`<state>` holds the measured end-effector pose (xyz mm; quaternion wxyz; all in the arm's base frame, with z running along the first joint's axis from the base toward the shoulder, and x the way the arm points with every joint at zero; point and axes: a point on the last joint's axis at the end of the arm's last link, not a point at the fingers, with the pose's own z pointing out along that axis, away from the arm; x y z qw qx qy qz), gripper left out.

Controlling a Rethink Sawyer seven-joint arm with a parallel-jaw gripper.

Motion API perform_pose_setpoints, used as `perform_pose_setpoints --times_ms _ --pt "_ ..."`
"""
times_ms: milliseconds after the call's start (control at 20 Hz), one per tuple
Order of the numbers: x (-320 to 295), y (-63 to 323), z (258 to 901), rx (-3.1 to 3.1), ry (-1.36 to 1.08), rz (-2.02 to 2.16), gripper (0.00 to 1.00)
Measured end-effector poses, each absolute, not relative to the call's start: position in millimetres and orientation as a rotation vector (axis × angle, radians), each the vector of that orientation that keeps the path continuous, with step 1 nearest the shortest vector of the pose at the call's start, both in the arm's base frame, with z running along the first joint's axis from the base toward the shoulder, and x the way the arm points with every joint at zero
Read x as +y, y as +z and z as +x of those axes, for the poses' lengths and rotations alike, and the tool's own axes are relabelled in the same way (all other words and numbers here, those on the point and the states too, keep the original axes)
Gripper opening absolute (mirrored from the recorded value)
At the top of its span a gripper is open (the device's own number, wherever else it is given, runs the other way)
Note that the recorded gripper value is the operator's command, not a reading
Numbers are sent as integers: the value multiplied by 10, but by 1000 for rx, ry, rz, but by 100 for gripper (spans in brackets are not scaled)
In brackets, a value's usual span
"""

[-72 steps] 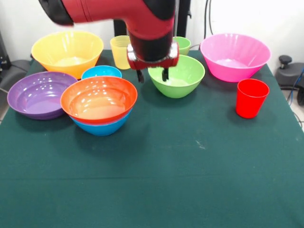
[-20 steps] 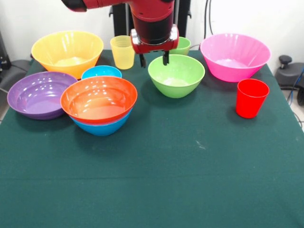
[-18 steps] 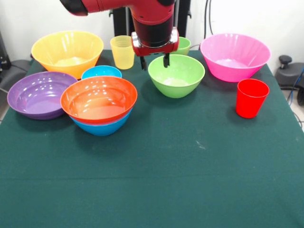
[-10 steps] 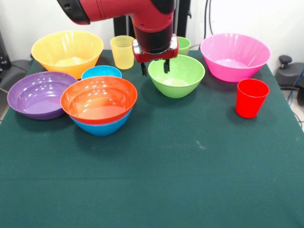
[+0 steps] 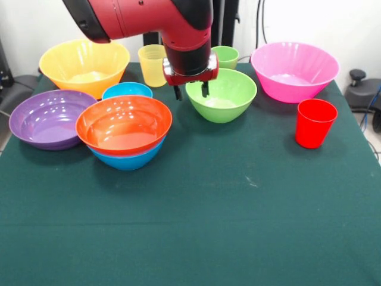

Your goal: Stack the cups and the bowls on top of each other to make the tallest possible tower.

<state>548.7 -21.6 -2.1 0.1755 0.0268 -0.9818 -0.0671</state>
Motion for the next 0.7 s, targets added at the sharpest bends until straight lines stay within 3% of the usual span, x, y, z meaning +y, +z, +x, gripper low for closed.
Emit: perform_pose_setpoints --times_ms 700 --pt "-267 -385 5251 -2791 -177 112 100"
